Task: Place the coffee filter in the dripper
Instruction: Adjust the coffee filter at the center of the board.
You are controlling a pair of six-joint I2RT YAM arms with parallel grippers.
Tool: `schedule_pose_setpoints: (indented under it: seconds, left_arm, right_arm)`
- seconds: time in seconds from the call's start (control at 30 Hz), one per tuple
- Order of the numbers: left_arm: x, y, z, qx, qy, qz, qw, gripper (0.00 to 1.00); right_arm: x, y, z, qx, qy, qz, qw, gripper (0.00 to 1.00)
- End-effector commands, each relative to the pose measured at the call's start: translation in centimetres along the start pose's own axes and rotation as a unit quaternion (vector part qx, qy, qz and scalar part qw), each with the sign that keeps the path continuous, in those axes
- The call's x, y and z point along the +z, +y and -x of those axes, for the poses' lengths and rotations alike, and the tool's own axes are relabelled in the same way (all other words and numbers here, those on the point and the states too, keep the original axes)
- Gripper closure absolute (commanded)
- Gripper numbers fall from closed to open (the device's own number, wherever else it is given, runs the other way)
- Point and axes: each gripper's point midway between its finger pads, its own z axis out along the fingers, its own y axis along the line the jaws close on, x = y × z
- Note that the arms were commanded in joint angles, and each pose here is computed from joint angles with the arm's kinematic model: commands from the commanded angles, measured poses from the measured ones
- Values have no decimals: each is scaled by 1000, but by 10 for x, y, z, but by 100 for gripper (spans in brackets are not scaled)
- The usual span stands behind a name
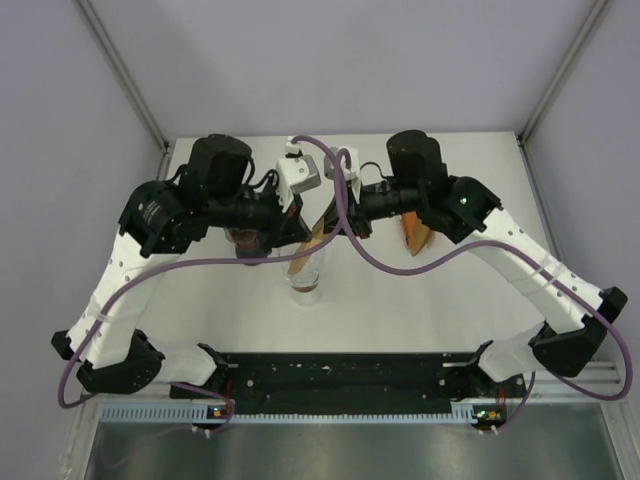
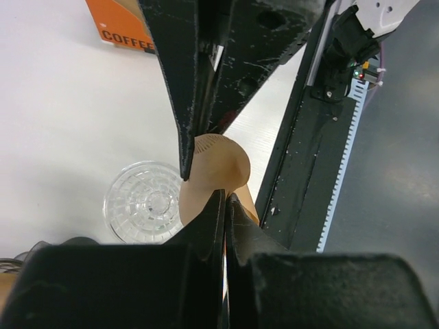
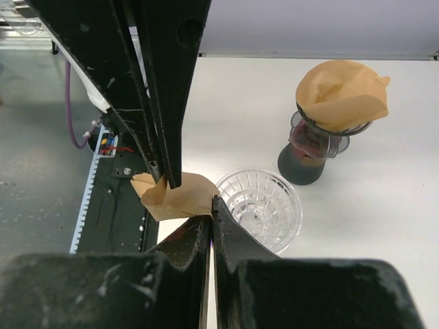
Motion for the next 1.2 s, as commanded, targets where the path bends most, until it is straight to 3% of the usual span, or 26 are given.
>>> schedule_pose_setpoints:
  seconds: [0.0,0.27,0.57,0.77,0.83,0.97,1.17]
  left_arm:
    - [0,9,21,13,-34,24,999,100]
    - [-4,2,25,13,-43,10,999,100]
    - [3,-2,20,6,-35,-1,999,87]
    - [3,-1,20,7,-33,4,999,83]
    - [4,3,18,9,-30,12,999,86]
    - [2,6,20,22,-31,22,999,100]
    - [-2,37,20,35,-23,106,993,100]
  right_arm:
    - [-2,3,25,-19,-27,0,999,100]
    - [-2,0,25,-16,-27,-10,999,100]
    - [-1,-4,25,-14,-26,-17,999,100]
    - [0,-6,25,-11,-25,-19,999,100]
    - [0,-6,26,-11,-26,-19,999,100]
    - [-1,-5,25,-12,-25,-20,999,100]
    - [-2,-7,29,-9,-29,-26,999,100]
